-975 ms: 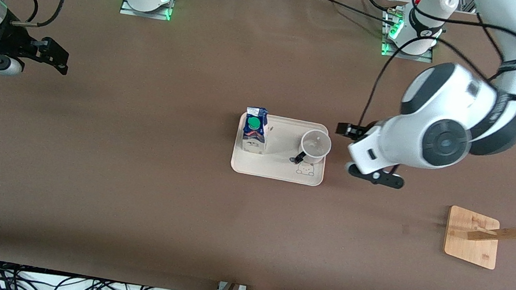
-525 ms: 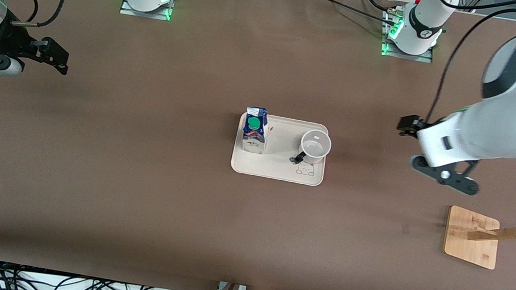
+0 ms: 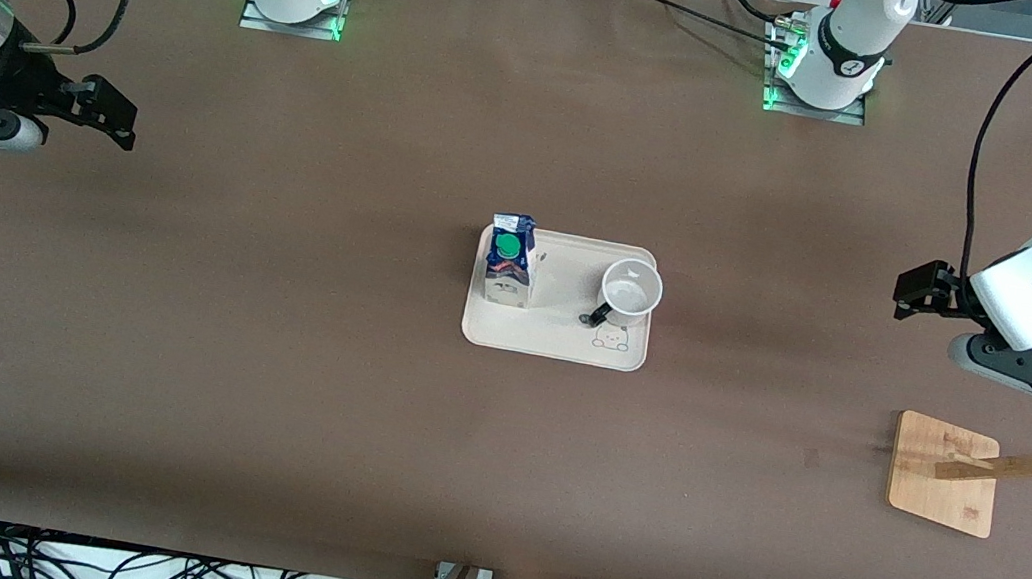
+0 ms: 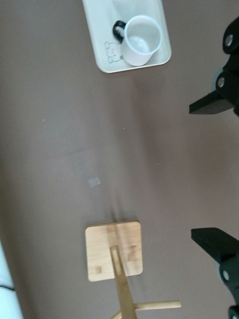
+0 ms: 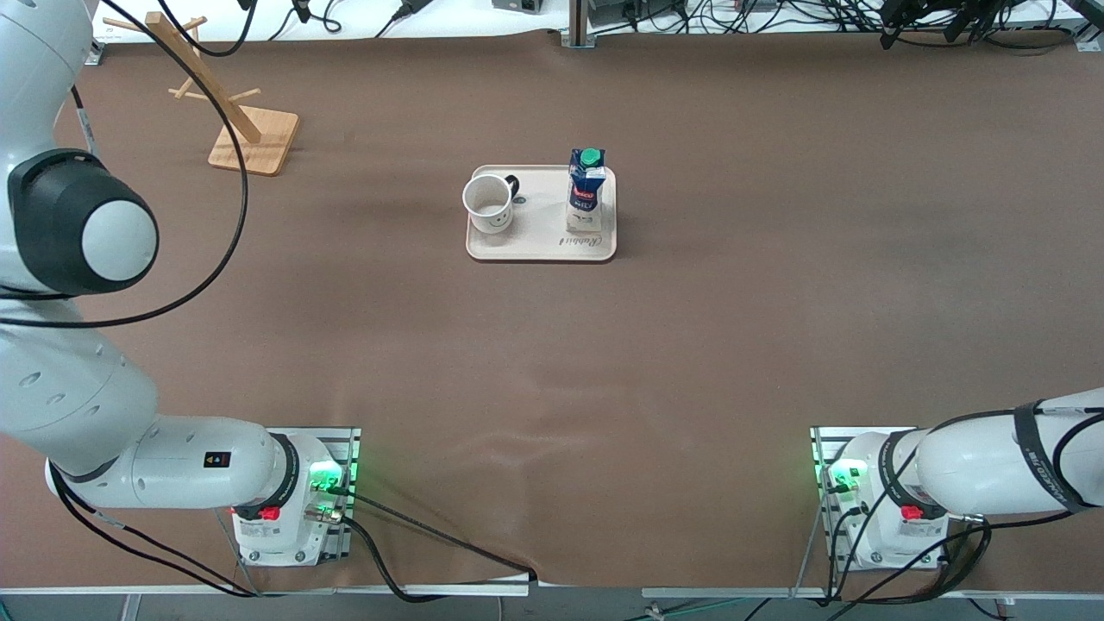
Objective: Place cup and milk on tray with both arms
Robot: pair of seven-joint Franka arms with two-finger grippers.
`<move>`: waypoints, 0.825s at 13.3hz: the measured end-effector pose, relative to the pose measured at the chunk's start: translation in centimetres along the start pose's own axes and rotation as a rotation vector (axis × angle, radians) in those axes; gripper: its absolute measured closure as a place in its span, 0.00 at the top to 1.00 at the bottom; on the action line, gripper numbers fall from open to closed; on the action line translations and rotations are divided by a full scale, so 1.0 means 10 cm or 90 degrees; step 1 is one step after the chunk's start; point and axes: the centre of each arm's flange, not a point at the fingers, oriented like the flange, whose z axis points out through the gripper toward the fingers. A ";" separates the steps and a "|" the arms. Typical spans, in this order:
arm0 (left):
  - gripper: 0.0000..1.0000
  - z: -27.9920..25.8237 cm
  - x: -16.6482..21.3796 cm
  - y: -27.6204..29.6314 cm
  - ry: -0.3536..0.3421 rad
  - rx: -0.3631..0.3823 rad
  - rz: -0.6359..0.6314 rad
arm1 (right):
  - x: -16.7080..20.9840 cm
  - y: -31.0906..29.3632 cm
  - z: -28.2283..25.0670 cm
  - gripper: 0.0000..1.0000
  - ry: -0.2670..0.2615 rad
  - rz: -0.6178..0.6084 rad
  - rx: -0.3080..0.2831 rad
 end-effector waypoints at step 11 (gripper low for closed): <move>1.00 0.08 -1.05 -0.34 0.004 -0.025 -0.098 | 0.01 -0.03 -0.02 1.00 0.006 -0.004 0.000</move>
